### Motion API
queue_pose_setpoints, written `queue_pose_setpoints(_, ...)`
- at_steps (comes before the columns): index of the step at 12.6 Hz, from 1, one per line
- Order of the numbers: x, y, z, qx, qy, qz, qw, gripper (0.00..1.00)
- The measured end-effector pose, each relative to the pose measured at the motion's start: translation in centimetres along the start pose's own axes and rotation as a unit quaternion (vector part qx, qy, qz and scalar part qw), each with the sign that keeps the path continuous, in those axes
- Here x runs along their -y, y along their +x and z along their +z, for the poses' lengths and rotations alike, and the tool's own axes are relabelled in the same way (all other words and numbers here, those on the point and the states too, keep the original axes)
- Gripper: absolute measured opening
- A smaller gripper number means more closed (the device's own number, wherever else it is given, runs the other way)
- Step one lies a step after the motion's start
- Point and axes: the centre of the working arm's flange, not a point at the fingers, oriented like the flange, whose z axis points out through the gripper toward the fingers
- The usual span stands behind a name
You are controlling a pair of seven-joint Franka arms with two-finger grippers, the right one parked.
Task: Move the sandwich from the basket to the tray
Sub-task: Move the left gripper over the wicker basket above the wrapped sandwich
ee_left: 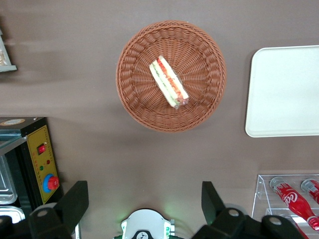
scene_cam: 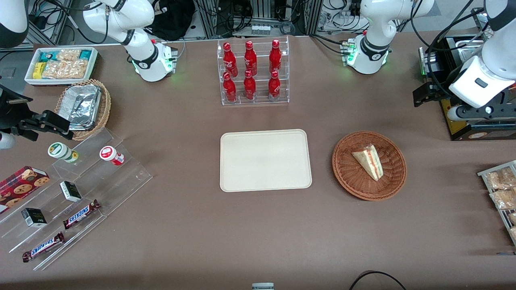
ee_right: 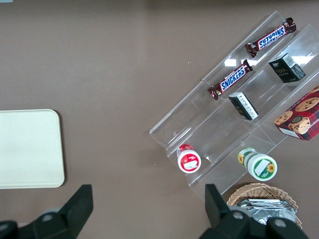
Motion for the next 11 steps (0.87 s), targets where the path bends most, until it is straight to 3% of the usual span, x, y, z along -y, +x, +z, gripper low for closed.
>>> queue_pose_setpoints(4, -0.2, 0.5, 1.3, 0.006, 0.0, 0.005, 1.0, 1.0)
queue_pose_setpoints(9, -0.4, 2.7, 9.0, 0.013, 0.0, 0.006, 0.9999, 1.0)
queue_pose_setpoints(11, -0.5, 3.4, 12.3, 0.007, -0.001, 0.006, 1.0, 1.0)
